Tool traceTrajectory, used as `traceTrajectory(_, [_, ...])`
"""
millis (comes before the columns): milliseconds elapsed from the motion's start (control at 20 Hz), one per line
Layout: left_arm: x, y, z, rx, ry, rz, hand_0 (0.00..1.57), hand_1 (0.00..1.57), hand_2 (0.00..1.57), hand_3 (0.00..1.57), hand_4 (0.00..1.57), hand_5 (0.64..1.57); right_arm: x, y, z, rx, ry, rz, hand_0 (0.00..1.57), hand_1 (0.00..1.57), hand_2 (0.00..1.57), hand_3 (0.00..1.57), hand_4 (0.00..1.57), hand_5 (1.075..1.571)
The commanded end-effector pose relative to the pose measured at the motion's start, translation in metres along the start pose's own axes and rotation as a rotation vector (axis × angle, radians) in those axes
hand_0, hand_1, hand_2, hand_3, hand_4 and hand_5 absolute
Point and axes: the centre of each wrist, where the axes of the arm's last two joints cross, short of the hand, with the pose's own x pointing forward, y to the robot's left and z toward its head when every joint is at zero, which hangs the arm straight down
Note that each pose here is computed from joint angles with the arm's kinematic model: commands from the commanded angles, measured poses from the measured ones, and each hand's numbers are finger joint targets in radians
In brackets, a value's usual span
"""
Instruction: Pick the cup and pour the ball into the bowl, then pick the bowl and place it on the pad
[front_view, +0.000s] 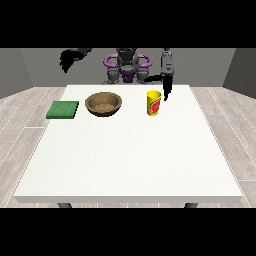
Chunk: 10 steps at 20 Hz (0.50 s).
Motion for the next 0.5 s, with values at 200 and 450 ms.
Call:
traceTrajectory(200, [-0.031, -0.002, -0.025, -0.005, 0.039, -0.008, 0.00, 0.00, 0.00, 0.00, 0.14, 1.433, -0.018, -0.026, -0.003, 0.006, 0.035, -0.006, 0.00, 0.00, 0.00, 0.00, 0.67, 1.560])
traceTrajectory(450, [-0.060, -0.020, -0.007, -0.050, 0.094, -0.011, 0.00, 0.00, 0.00, 0.00, 0.19, 1.423, -0.036, -0.047, 0.000, -0.051, 0.080, 0.006, 0.00, 0.00, 0.00, 0.00, 0.67, 1.563])
